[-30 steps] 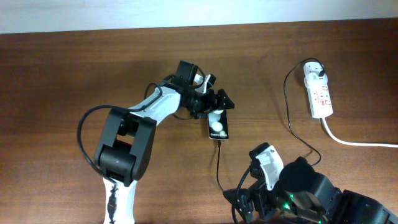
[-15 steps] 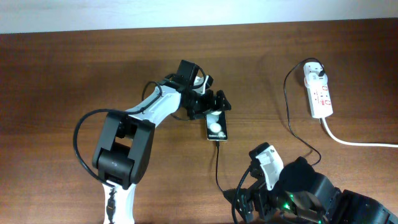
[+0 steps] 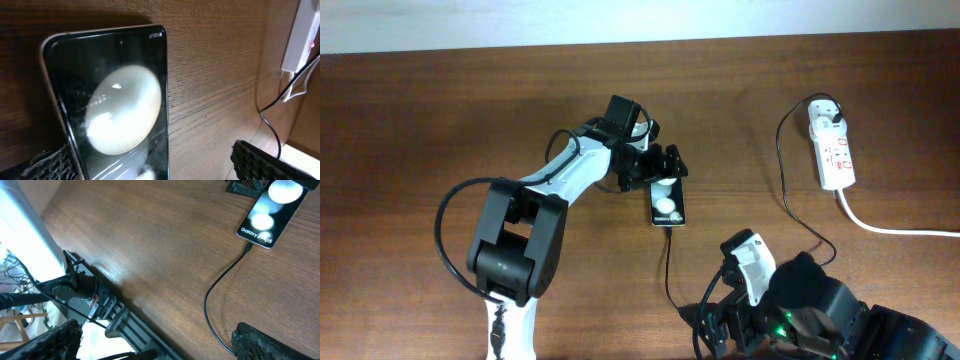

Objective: Plug charger to phone and switch on socket
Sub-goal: 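Lower the phone with the left gripper onto the table, screen up, then open the left gripper and withdraw it left away from the phone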

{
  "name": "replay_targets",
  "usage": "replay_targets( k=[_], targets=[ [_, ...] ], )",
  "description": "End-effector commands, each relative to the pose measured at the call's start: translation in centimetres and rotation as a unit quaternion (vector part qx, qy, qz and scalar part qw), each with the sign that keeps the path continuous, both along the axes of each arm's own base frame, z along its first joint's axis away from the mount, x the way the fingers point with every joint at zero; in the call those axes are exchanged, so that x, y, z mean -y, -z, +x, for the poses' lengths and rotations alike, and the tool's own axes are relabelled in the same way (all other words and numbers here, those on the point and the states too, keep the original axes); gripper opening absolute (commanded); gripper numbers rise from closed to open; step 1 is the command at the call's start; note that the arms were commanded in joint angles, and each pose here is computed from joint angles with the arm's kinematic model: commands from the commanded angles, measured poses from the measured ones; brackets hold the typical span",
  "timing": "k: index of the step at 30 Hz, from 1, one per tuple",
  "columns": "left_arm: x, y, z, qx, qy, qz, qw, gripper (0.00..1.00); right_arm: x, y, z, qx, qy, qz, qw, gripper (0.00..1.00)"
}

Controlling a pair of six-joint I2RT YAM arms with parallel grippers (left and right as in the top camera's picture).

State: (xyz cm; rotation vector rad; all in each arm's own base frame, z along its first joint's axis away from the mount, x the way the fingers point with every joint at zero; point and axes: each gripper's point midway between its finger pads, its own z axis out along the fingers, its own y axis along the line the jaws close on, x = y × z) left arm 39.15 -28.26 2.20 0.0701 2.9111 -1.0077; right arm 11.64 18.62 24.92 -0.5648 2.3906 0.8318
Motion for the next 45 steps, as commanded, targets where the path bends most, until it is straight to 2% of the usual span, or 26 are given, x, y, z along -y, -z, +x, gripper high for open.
replay_targets(
  k=[1, 12, 17, 21, 26, 29, 34, 37, 42, 45],
  targets=[
    [-4.9, 8.1, -2.0, -0.048, -0.028, 0.133, 0.990, 0.99, 0.1, -0.7, 0.2, 0.008, 0.005, 0.006, 1.000, 0.99],
    [-5.3, 8.2, -2.2, -0.050, -0.029, 0.145, 0.988, 0.99, 0.1, -0.7, 0.2, 0.008, 0.005, 0.006, 1.000, 0.99],
    [-8.8, 9.1, -4.0, -0.077, -0.034, 0.235, 0.968, 0.99, 0.1, -0.7, 0.2, 0.008, 0.005, 0.006, 1.000, 0.99],
    [-10.7, 9.2, -5.8, -0.098, -0.002, 0.281, 0.955, 0.99, 0.1, -0.7, 0.2, 0.008, 0.005, 0.006, 1.000, 0.99],
    [-12.6, 7.7, -6.2, -0.097, -0.004, 0.326, 0.940, 0.99, 0.1, -0.7, 0.2, 0.008, 0.005, 0.006, 1.000, 0.99],
    [-13.3, 5.0, -5.7, -0.071, -0.012, 0.341, 0.937, 0.99, 0.1, -0.7, 0.2, 0.008, 0.005, 0.006, 1.000, 0.99],
    [-13.4, -3.8, -4.6, 0.017, -0.041, 0.318, 0.947, 0.99, 0.1, -0.7, 0.2, 0.008, 0.005, 0.006, 1.000, 0.99],
    [-14.3, -8.1, -4.6, 0.066, -0.061, 0.316, 0.945, 0.99, 0.1, -0.7, 0.2, 0.008, 0.005, 0.006, 1.000, 0.99],
    [-15.5, -15.5, -6.5, 0.135, -0.090, 0.289, 0.943, 0.99, 0.1, -0.7, 0.2, 0.008, 0.005, 0.006, 1.000, 0.99],
    [-18.3, -19.7, -8.2, 0.174, -0.156, 0.303, 0.924, 0.99, 0.1, -0.7, 0.2, 0.008, 0.005, 0.007, 1.000, 0.99]
  ],
)
